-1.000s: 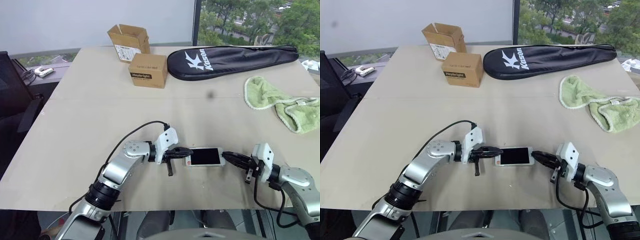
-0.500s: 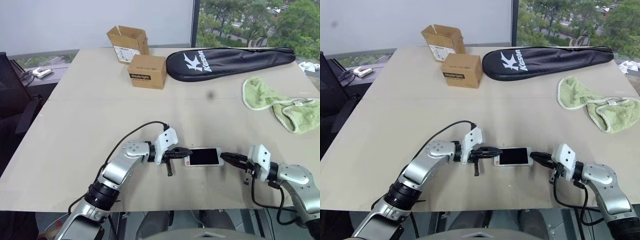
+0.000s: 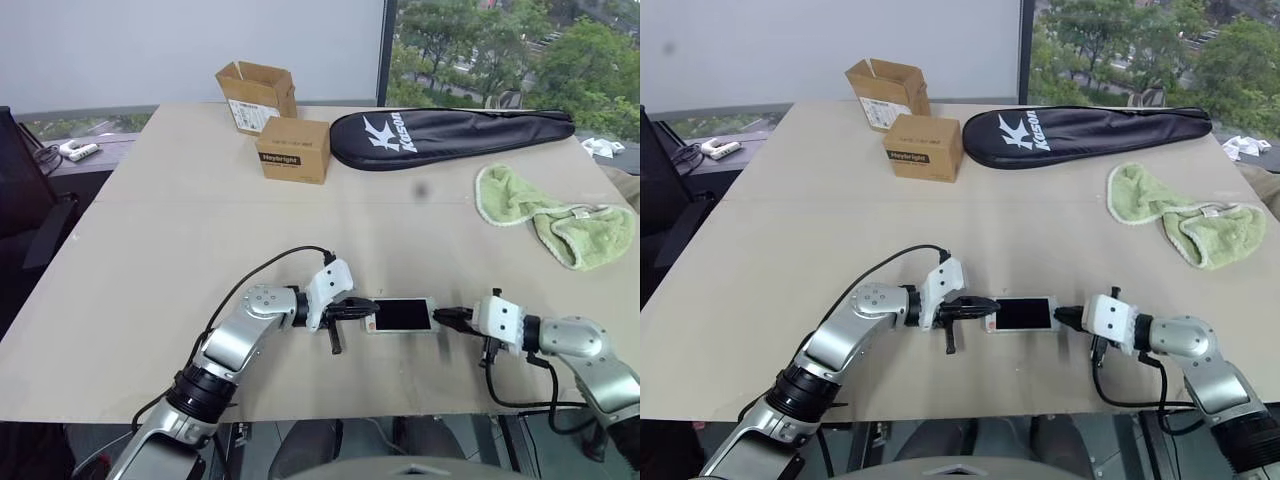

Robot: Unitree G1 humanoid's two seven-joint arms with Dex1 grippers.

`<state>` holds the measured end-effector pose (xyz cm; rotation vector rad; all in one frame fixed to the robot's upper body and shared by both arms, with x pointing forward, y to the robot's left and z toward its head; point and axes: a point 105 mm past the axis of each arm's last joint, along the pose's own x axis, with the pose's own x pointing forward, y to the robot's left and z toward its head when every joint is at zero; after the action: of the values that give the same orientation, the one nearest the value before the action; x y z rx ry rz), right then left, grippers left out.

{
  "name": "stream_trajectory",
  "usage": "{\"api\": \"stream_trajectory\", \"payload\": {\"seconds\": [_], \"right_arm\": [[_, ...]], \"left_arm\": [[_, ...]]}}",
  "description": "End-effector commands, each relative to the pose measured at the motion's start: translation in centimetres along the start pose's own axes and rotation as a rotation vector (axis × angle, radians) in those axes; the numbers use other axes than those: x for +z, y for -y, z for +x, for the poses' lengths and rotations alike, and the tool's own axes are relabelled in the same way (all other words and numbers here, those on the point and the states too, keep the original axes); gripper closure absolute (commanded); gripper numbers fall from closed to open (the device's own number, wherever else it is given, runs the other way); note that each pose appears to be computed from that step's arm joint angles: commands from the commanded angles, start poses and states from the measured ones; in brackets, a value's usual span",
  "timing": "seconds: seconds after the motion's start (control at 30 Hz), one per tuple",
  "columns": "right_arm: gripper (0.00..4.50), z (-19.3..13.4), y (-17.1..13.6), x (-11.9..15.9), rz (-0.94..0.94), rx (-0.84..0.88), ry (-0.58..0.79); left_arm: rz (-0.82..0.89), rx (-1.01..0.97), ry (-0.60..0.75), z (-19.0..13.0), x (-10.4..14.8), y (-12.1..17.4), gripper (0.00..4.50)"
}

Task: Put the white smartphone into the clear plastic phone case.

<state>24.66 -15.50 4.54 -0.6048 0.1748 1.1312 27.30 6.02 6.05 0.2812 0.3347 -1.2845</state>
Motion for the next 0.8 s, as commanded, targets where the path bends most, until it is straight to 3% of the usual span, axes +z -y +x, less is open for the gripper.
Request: {"api": "stream_trajectory", "payload": {"seconds": [0.03, 0.13, 0.33, 0.47, 0.57, 0.7, 0.77, 0.8], "right_arm": [[4.47, -0.5, -4.2, -6.9, 0.251, 0.088, -0.274], [4.47, -0.8, -2.9, -5.1, 0.324, 0.033, -0.164], [4.47, -2.8, 0.7, -1.0, 0.353, -0.118, 0.101], [3.24, -5.3, 1.8, -0.6, 0.388, -0.161, 0.141], [1.94, -6.8, 2.5, -0.4, 0.406, -0.187, 0.167], [0.02, -9.6, 3.9, -0.3, 0.417, -0.253, 0.198], [0.00, -10.6, 4.4, -0.2, 0.411, -0.270, 0.207], [0.00, -10.9, 4.5, -0.1, 0.410, -0.276, 0.209]], "left_arm": [[-0.006, 0.013, -0.012, 0.0, -0.4, -0.1, 4.50], [-0.002, 0.045, 0.015, -0.2, 0.1, -0.7, 4.50], [-0.002, 0.128, 0.265, -2.2, 4.4, -1.8, 4.50], [-0.003, 0.219, 0.324, -6.1, 4.8, -2.8, 4.50], [-0.027, 0.264, 0.257, -8.3, 2.9, -2.9, 3.33], [-0.043, 0.346, 0.113, -12.0, -1.0, -2.9, 1.36], [-0.044, 0.371, 0.084, -13.1, -1.7, -2.9, 0.39], [-0.038, 0.382, 0.072, -13.4, -1.9, -2.9, 0.16]]}}
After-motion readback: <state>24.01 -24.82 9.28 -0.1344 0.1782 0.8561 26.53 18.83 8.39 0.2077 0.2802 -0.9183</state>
